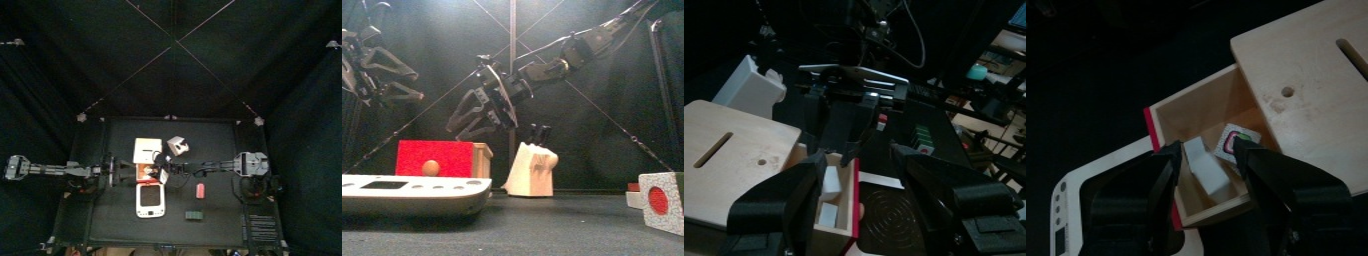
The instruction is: Put sushi piece in stove
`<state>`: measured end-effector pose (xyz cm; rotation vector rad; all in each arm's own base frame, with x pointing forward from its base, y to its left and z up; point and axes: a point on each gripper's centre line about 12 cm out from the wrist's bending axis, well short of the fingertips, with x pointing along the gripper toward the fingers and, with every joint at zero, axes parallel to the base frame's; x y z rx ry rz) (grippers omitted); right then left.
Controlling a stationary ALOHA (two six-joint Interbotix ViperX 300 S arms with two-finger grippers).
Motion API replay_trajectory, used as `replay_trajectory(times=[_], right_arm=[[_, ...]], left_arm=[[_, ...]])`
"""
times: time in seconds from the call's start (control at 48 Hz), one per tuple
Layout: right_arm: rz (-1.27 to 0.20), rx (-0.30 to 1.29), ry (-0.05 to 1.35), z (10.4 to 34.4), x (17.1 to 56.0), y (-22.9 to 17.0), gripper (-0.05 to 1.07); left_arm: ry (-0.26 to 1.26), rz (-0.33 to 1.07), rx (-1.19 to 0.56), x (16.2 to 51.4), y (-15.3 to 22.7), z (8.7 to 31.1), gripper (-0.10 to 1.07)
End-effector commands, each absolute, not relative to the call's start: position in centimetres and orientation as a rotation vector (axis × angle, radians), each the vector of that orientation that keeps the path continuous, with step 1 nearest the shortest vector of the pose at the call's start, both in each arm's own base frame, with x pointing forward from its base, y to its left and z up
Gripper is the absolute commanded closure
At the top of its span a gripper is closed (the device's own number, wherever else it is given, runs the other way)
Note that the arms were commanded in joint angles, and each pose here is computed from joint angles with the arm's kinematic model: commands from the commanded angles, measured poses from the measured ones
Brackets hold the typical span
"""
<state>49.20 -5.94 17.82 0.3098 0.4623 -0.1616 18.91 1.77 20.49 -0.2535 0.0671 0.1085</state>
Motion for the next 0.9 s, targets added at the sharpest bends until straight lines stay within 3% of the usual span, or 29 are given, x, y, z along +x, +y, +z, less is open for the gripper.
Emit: replay_trajectory(times=[0.0, 0.875], right_arm=[[-0.153, 0.306, 0.409, 19.8, 49.6, -6.0, 0.21], [-0.119, 0.28, 0.371, 21.7, 48.5, -5.0, 0.25]], left_arm=[[0.05, 0.108, -0.251, 19.2, 1.8, 21.0, 0.08], [0.045, 0.109, -0.253, 19.2, 1.9, 21.1, 0.09]])
